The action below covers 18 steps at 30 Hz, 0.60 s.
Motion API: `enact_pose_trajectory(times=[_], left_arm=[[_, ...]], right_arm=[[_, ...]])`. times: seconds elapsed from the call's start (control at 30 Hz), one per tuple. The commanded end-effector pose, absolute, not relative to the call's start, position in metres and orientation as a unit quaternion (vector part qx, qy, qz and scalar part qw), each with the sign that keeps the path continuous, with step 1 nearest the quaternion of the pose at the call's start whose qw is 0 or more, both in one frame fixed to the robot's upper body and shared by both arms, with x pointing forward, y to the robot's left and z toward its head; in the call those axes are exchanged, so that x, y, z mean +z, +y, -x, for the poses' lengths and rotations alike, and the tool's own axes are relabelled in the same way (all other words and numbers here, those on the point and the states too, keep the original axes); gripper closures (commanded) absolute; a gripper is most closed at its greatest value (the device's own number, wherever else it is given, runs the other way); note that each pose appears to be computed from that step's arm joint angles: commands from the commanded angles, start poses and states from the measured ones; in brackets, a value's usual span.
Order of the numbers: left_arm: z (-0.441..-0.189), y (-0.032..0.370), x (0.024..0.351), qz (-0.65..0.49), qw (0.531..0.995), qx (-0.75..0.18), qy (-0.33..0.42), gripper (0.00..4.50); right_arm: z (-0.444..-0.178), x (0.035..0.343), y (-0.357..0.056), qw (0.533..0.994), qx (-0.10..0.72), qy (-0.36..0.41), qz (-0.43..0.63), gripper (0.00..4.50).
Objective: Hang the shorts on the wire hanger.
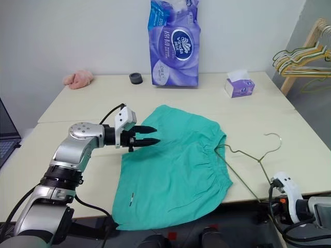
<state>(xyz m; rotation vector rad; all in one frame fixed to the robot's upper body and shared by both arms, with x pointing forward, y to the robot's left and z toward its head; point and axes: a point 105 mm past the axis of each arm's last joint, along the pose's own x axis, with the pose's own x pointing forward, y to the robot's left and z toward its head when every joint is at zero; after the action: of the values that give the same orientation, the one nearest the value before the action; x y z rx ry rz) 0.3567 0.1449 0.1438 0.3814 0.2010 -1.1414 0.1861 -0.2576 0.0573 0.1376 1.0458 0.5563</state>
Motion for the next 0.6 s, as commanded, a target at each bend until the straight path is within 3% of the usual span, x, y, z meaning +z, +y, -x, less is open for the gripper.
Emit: enact_pose_trajectory(times=[0.03,0.3,0.6], left_arm=[[-0.357,0.145,0.160,-0.190,0.824,-0.530,0.065,2.10],[-0.360,0.146,0.163,-0.192,0.828,-0.523,0.060,2.10],[-0.365,0.147,0.167,-0.194,0.836,-0.511,0.049,2.10]], right_arm=[[-0.193,0.061,-0.252,0.822,0.281,0.488,-0.084,4.50],[-0.207,0.062,-0.232,0.805,0.328,0.488,-0.082,4.50],[-0.251,0.056,-0.220,0.824,0.300,0.465,-0.120,4.50]])
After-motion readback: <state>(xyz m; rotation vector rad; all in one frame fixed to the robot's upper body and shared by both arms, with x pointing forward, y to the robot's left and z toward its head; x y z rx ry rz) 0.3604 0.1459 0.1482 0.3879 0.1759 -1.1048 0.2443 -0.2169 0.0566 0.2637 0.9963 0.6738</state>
